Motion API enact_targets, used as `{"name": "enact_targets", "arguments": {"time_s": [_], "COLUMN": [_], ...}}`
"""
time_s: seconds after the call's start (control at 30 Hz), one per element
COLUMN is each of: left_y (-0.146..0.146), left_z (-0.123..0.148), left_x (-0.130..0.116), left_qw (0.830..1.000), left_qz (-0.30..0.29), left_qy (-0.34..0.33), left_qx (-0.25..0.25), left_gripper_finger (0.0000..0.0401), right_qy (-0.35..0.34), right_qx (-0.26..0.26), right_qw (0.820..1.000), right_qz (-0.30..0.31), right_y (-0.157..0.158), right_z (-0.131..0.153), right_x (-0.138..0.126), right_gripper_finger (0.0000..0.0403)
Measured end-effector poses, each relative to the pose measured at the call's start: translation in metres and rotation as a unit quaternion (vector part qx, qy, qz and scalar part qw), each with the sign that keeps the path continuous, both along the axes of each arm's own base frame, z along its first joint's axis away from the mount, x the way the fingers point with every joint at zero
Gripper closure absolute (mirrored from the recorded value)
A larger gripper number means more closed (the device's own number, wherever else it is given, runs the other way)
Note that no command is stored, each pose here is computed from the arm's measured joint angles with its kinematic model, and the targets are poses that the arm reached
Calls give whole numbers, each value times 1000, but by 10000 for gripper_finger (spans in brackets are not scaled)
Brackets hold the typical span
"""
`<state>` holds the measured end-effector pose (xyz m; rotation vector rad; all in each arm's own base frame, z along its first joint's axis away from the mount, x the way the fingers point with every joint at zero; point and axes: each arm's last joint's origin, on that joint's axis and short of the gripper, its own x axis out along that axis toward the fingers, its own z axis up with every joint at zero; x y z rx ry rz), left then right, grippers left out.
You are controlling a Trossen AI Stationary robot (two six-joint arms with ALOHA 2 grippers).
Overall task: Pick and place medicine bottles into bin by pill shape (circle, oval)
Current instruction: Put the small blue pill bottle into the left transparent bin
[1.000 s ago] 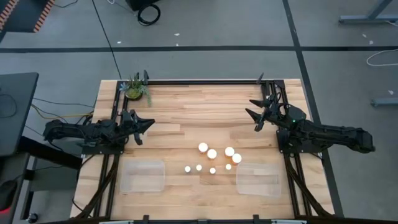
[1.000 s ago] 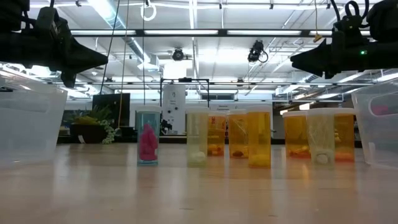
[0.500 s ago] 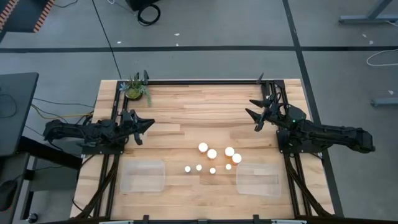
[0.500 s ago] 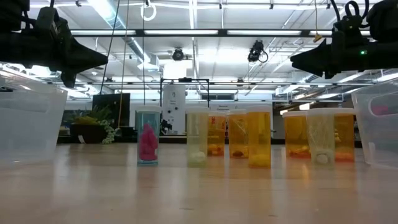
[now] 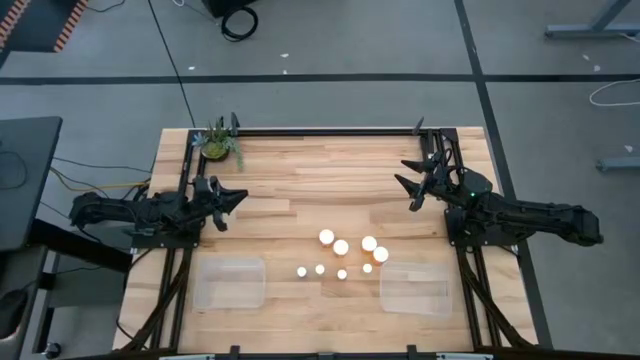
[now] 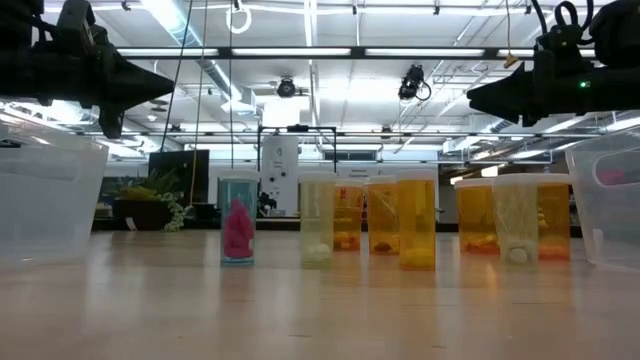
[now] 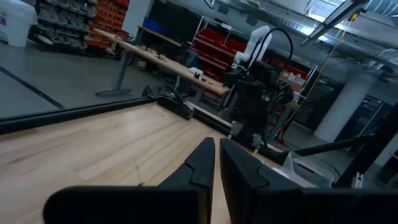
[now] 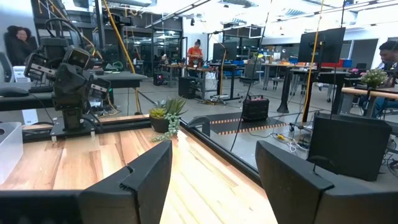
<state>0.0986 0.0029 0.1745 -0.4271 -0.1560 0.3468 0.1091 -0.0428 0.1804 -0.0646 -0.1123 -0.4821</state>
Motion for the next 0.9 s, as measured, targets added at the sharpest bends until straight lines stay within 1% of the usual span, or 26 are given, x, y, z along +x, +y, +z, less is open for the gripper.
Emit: {"name": "enact_targets", "arguments": {"time_s": [0.13, 0.37, 0.57, 0.8, 0.9], "left_y": [0, 0, -4, -7, -9], "left_z": [0, 2, -1, -8, 0], "left_x": [0, 0, 4, 12, 18], "left_qw": [1000, 1000, 998, 992, 989], "left_qz": [0, -1, -64, -106, -121], "left_qy": [0, -12, 11, 65, 82], "left_qx": [0, -1, 18, 21, 22], "left_gripper_finger": [377, 373, 385, 387, 381], "right_qy": [0, 0, 0, 0, 0], "right_qx": [0, 0, 0, 0, 0], "right_qw": [1000, 1000, 1000, 1000, 1000], "right_qz": [0, 0, 0, 0, 0], "right_y": [0, 0, 0, 0, 0], "right_z": [0, 0, 0, 0, 0], "right_x": [0, 0, 0, 0, 0], "right_gripper_finger": [164, 164, 164, 164, 164]}}
